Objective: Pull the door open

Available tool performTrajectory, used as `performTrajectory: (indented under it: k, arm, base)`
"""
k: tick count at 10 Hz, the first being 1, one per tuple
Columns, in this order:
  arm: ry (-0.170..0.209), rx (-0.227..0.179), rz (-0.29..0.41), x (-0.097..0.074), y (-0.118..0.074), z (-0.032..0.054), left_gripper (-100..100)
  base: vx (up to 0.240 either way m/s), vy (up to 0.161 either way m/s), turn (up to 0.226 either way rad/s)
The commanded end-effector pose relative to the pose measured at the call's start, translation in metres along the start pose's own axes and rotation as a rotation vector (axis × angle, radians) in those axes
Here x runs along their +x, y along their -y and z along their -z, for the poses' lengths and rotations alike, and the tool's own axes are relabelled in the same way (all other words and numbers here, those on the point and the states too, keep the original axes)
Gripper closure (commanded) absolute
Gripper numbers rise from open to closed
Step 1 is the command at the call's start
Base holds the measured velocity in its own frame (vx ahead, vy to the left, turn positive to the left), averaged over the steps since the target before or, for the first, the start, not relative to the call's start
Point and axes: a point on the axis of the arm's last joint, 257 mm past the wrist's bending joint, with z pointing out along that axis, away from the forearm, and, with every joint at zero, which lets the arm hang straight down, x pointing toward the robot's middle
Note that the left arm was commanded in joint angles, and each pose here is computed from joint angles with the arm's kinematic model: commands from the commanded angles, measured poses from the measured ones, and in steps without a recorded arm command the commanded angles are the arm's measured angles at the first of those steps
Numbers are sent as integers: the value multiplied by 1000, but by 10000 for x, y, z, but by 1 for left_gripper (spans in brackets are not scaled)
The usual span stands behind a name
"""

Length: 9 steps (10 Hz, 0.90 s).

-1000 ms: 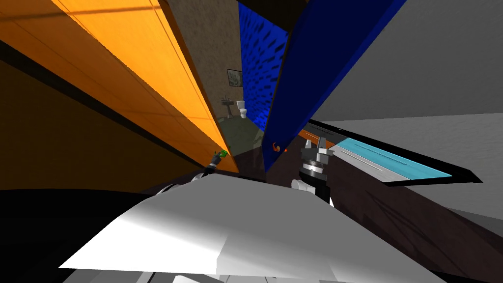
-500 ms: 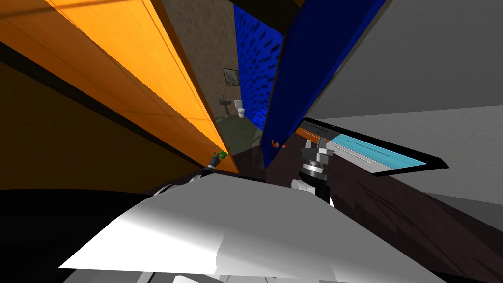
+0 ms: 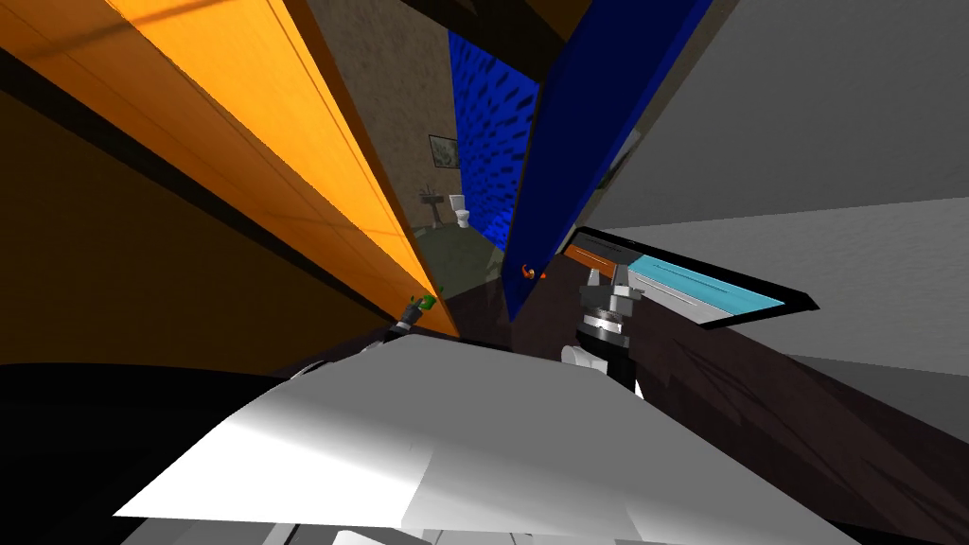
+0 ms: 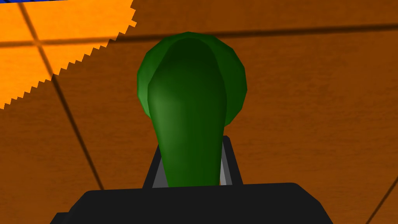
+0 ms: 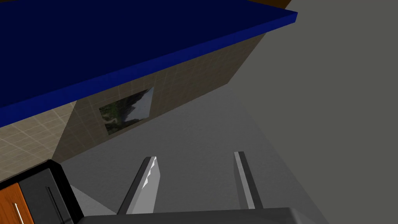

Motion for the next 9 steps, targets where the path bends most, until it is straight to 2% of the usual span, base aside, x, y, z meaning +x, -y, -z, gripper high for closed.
performTrajectory:
  k: [1, 5, 6, 9]
  arm:
    - [-6, 2, 0, -2, 1, 48, 100]
    - [-19, 5, 1, -5, 6, 159, 100]
    - [-19, 5, 1, -5, 6, 159, 100]
    - [-34, 9, 2, -6, 14, 281, 100]
  base:
    - [-125, 50, -179]
    - [-199, 71, -174]
    - [-131, 53, -56]
    - [-193, 76, -217]
